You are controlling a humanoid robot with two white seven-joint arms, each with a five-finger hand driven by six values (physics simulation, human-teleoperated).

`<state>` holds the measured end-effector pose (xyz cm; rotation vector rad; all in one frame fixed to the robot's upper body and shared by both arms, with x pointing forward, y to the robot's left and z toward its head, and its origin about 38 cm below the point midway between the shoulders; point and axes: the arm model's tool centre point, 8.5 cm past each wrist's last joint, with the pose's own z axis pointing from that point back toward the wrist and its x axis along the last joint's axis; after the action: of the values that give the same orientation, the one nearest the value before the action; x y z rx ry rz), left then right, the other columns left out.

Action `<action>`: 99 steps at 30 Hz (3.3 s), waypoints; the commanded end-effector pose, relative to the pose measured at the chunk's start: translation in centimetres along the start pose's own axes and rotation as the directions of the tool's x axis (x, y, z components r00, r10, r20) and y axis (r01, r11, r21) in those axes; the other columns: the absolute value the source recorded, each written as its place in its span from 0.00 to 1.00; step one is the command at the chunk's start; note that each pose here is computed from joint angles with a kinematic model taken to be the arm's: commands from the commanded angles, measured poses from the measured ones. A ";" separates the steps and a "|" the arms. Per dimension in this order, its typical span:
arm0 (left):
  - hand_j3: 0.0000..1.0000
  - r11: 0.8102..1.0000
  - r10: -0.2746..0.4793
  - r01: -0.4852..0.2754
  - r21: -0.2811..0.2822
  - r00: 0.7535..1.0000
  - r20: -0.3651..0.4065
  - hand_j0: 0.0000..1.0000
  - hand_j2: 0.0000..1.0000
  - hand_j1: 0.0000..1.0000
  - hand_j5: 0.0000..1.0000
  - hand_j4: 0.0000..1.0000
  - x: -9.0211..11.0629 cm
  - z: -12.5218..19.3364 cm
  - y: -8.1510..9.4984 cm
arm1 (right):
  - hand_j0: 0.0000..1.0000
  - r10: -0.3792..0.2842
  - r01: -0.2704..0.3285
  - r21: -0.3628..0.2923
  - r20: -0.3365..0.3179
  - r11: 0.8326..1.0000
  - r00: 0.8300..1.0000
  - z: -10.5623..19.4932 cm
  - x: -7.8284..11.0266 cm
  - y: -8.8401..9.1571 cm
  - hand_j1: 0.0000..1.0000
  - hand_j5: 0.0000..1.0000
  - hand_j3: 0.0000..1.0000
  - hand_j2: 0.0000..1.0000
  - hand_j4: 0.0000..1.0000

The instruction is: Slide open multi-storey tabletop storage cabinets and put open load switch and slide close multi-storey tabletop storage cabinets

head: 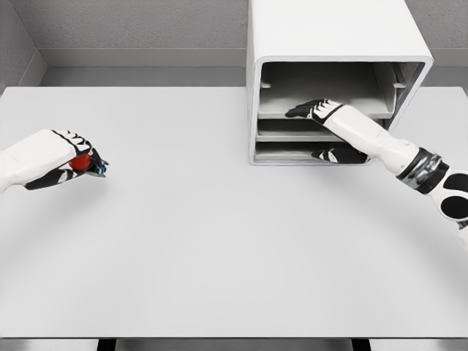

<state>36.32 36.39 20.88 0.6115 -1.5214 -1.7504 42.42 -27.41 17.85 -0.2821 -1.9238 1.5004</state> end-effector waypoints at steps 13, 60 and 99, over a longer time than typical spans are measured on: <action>0.50 0.999 0.012 -0.014 0.047 0.999 0.038 0.50 0.50 0.50 0.50 0.50 1.6 -1.0 0.2 | 0.94 -0.004 0.005 0.024 -0.033 1.000 0.999 2.4 -0.3 0.2 0.94 0.94 0.94 0.94 0.94; 0.51 0.999 0.014 -0.016 0.047 0.999 0.038 0.51 0.51 0.51 0.51 0.51 1.6 -0.9 0.2 | 0.73 -0.005 0.013 -0.090 0.082 0.996 0.997 -1.0 2.9 -1.5 0.73 0.73 0.73 0.73 0.73; 0.51 0.999 0.015 -0.017 0.046 0.999 0.038 0.51 0.51 0.51 0.51 0.51 1.6 -0.9 0.1 | 0.77 -0.017 0.017 0.009 0.026 1.000 1.000 0.6 1.5 0.6 0.77 0.77 0.77 0.77 0.77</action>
<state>36.03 34.52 20.88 0.5932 -1.5876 -1.7350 40.71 -26.31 16.88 -0.2201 -1.9324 1.4887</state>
